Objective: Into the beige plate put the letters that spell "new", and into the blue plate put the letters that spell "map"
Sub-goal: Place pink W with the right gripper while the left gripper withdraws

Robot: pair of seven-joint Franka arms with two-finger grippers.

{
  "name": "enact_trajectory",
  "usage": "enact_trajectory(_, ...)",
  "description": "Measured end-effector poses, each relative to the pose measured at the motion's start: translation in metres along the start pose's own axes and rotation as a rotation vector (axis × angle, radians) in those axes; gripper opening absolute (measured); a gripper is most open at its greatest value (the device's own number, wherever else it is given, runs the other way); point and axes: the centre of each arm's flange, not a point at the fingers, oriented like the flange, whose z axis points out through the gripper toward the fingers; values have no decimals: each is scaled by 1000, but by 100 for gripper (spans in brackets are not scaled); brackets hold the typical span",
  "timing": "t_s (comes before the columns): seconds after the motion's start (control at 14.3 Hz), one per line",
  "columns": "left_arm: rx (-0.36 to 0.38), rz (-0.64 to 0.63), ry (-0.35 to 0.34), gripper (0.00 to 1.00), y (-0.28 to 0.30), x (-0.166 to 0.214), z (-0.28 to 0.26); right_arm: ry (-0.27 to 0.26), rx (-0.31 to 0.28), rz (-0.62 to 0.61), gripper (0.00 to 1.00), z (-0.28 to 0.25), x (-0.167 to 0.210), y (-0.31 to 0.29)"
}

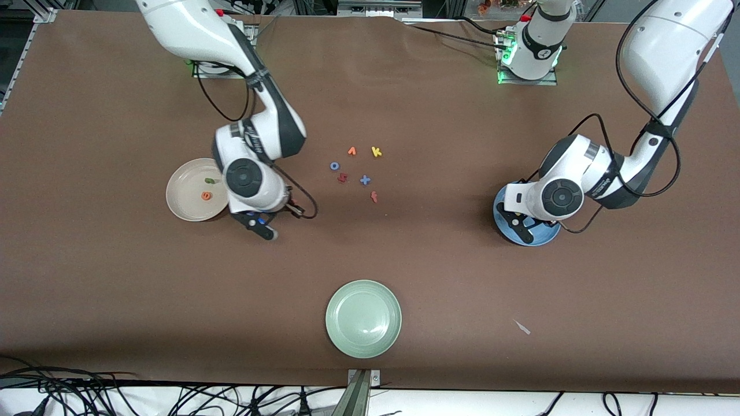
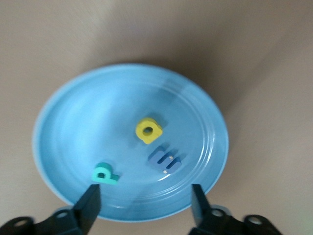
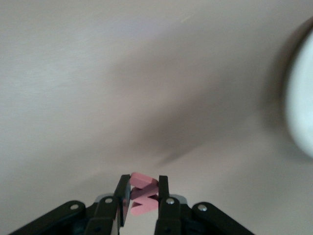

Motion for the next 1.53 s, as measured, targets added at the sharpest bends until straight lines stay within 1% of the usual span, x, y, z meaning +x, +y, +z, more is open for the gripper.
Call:
enact_trajectory(0.07,2,-9,17,97,5,2,-22,-16,-16,-35,27,-12,7,17)
enact_trajectory(0.14,7,-16,24,100,11,2,-47,-28,-25,-71,27,-20,13,35)
enact_trajectory(0.28,21,-44,25,100,19,-1,-104,-47,-31,-141,27,-22,21,70)
enact_trajectory(0.42,22,-81,34,100,18,-13,-160,-64,-31,-203,27,-17,26,105)
enact_trajectory(0.56,-7,-122,54,100,10,-30,-202,-45,-15,-276,27,-4,29,133)
enact_trajectory(0.7,-52,-160,82,100,-1,-48,-232,-27,-7,-363,27,17,37,164)
enact_trajectory(0.84,-75,-211,131,100,-20,-69,-256,-30,-12,-429,27,33,49,196)
enact_trajectory(0.98,-75,-256,160,100,-37,-87,-270,-37,-16,-448,27,40,58,213)
enact_trajectory(1.05,-65,-280,171,100,-45,-94,-274,-41,-17,-442,31,42,61,218)
enact_trajectory(1.12,-45,-313,186,100,-56,-101,-276,-45,-17,-434,31,44,63,221)
enact_trajectory(1.18,-23,-348,211,100,-67,-106,-278,-46,-17,-430,36,45,64,222)
enact_trajectory(1.25,-14,-378,234,100,-72,-109,-281,-46,-16,-429,44,45,64,222)
enact_trajectory(1.39,-35,-437,272,100,-70,-117,-293,-51,-15,-434,61,37,65,218)
enact_trajectory(1.46,-48,-483,288,100,-69,-124,-299,-62,-15,-439,72,28,66,214)
enact_trajectory(1.53,-59,-537,298,100,-68,-132,-304,-76,-15,-447,81,15,67,208)
